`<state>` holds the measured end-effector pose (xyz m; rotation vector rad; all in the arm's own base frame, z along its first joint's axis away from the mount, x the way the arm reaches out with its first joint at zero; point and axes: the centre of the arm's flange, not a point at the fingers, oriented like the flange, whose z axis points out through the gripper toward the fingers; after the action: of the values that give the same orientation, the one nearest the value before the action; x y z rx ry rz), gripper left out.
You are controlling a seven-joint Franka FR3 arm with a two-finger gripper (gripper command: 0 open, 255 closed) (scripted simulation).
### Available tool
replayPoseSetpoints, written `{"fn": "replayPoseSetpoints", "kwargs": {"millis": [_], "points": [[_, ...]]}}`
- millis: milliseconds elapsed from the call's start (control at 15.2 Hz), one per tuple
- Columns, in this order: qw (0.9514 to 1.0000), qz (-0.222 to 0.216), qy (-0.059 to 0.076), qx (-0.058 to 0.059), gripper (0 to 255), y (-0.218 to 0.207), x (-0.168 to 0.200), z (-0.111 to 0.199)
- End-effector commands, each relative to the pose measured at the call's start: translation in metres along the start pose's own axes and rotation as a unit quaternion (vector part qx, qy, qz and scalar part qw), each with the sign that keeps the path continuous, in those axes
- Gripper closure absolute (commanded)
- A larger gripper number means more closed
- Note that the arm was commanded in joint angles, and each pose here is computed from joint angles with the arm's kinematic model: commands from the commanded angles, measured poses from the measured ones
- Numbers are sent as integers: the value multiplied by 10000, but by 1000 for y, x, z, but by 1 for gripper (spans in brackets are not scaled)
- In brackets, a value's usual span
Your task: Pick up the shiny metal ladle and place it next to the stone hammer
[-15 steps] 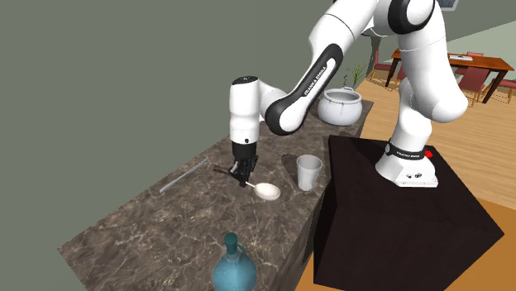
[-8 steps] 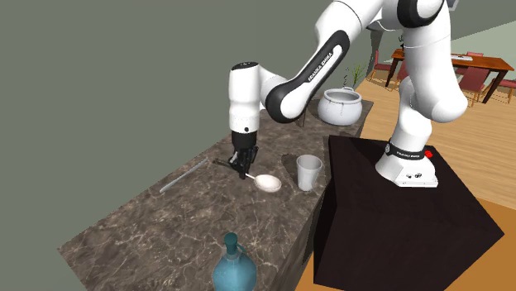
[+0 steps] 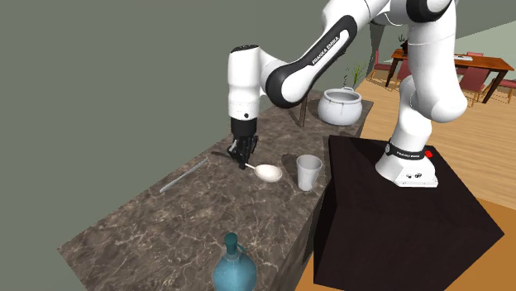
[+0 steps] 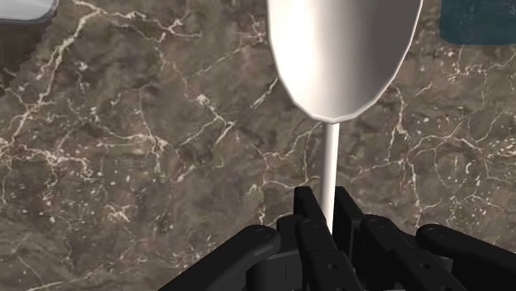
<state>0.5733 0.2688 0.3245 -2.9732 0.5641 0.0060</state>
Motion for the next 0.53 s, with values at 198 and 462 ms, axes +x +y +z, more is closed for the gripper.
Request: {"fn": "replayPoseSetpoints", "kwargs": {"millis": [198, 462], "points": [[10000, 0, -2, -1, 255, -4, -1, -27], [10000, 0, -2, -1, 255, -7, -1, -48]]}}
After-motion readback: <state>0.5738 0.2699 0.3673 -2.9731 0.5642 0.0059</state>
